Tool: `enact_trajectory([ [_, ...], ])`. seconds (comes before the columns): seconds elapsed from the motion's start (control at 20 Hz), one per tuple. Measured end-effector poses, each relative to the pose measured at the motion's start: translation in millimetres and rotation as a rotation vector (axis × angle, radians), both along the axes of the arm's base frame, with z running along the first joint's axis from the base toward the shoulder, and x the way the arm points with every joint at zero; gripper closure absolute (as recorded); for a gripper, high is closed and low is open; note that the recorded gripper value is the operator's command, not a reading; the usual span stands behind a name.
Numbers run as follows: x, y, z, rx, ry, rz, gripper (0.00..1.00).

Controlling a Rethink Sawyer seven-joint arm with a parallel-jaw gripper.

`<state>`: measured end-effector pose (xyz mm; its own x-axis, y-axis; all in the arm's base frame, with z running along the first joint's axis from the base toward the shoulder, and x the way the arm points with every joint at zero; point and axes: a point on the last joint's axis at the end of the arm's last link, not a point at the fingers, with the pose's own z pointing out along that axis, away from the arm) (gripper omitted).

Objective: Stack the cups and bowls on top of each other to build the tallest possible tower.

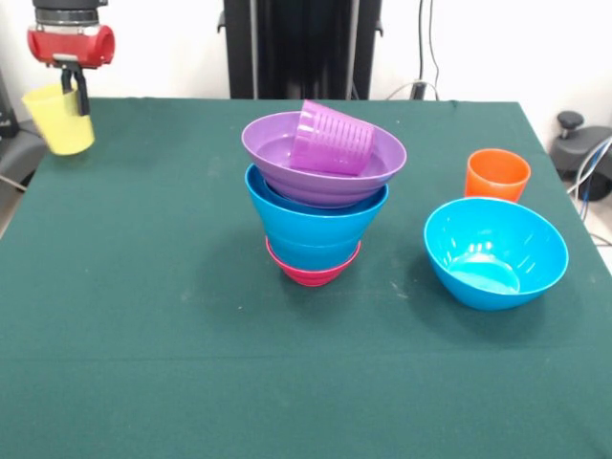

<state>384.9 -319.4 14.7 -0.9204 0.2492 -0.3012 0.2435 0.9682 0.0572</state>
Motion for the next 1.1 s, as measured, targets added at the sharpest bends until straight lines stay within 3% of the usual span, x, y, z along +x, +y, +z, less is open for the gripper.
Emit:
enact_trajectory([
  [0.5, 7.6, 4.5, 17.0, 0.020, 0.012, -0.030, 1.00],
  [1.1, 40.7, 48.9, 143.7, 0.057, -0.019, -0.144, 1.00],
])
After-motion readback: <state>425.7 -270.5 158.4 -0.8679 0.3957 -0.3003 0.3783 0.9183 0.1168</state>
